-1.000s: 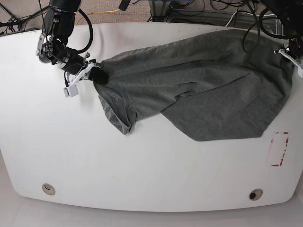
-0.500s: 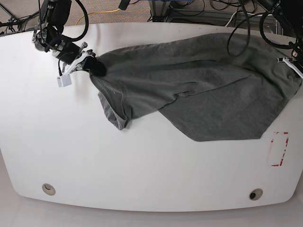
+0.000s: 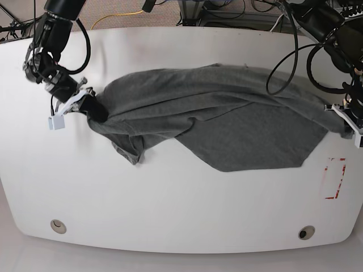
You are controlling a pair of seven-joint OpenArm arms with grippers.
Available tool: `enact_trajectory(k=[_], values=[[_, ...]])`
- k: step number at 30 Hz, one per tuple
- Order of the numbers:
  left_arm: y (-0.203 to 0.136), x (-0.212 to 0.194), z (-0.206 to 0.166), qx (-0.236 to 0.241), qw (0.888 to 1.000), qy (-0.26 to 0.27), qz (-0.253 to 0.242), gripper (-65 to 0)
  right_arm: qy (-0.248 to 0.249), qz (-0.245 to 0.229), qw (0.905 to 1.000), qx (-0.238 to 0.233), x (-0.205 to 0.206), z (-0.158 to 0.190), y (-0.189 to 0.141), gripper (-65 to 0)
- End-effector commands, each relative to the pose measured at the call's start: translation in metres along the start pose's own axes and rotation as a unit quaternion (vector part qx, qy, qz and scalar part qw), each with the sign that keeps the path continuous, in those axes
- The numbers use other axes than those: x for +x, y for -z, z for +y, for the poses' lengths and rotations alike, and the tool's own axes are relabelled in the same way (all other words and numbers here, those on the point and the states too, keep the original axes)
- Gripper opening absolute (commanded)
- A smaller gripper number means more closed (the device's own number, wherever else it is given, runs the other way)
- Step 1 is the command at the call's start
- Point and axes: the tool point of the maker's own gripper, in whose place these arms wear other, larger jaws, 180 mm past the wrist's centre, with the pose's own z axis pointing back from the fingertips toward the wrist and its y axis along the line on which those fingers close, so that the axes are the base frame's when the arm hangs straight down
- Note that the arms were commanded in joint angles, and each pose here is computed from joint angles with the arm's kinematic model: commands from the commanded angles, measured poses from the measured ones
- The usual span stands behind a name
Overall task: Fold the T-shirt properly
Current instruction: 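Swing the lifted shirt toward the table front with both grippers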
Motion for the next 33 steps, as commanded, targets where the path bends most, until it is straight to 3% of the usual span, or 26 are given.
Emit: enact_trajectory(k=[1,5,15,23,27,33], values=[[0.0,0.031,-0.006,-0.005,0.999,0.014,-0.039,-65.0,-0.02,-0.033,0.9992,0.009,0.033,0.0,-0.001,-65.0],[0.001,0.064,-0.02,-0.019,0.997,0.029,-0.073,-65.0,-0.041,-0.049,0.9979,0.011,0.066,-0.003,0.001,-65.0],[-0.021,0.164,-0.013,-0.006,0.982,0.041,-0.185,-65.0,-0.095,-0.081,0.9915,0.038,0.168,0.01,0.023,-65.0],[-0.065,0.253,0.003,0.019,0.956,0.06,-0.288,-65.0,-0.123,-0.093,0.9854,0.073,0.254,0.044,0.048,-65.0],[-0.094,0.29,0.017,0.036,0.939,0.05,-0.338,-65.0,-0.15,-0.111,0.9788,0.084,0.301,0.07,0.044,-65.0],[-0.118,0.331,0.042,0.041,0.925,0.025,-0.376,-65.0,-0.18,-0.137,0.9688,0.102,0.365,0.113,0.035,-65.0]])
